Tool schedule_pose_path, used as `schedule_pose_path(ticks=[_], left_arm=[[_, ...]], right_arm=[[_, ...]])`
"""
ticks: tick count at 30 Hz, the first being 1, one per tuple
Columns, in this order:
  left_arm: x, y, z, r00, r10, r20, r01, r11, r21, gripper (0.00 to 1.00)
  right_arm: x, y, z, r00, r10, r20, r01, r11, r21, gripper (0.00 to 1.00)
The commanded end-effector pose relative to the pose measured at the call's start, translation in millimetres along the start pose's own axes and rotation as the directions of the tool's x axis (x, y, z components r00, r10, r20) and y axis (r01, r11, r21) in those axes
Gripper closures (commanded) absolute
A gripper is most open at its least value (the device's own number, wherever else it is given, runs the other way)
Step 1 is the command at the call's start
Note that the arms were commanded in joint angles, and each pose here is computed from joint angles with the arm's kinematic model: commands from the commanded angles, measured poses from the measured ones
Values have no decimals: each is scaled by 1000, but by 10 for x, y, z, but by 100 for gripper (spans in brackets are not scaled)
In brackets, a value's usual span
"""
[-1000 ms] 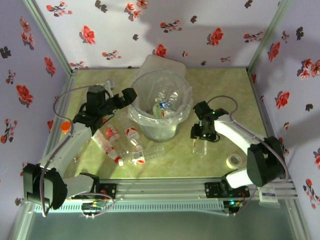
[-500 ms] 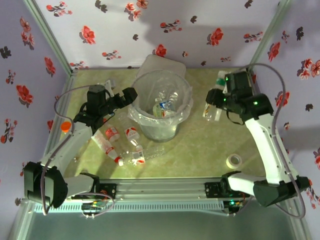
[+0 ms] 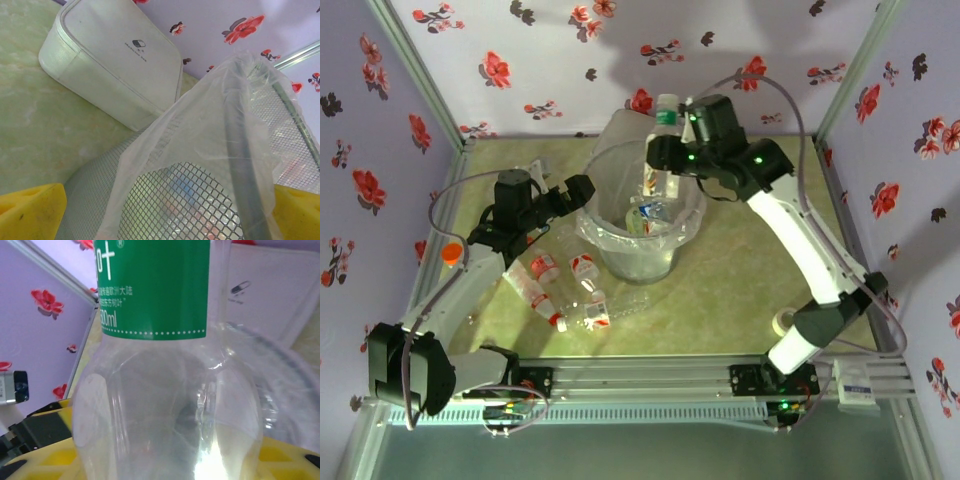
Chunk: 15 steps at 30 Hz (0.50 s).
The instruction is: Put the plastic bottles in the bin
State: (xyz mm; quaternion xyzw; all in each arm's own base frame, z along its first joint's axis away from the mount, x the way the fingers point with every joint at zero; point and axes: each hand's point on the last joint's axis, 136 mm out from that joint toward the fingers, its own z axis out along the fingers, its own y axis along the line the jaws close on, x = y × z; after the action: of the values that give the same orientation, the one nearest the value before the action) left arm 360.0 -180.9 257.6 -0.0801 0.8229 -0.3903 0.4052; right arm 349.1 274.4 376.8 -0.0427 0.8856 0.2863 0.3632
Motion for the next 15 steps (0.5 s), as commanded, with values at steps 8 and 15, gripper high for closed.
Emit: schedule_pose_path(ticks=[8, 15], left_arm=[[92, 110, 49, 1000, -11, -29, 10, 999, -36, 1], [87, 121, 55, 1000, -12, -23, 11, 999, -38, 0]], right_arm=[[366, 298, 721, 989, 17, -150, -26, 998, -63, 46], [848, 208, 1048, 960, 68, -273, -88, 994, -65, 45]])
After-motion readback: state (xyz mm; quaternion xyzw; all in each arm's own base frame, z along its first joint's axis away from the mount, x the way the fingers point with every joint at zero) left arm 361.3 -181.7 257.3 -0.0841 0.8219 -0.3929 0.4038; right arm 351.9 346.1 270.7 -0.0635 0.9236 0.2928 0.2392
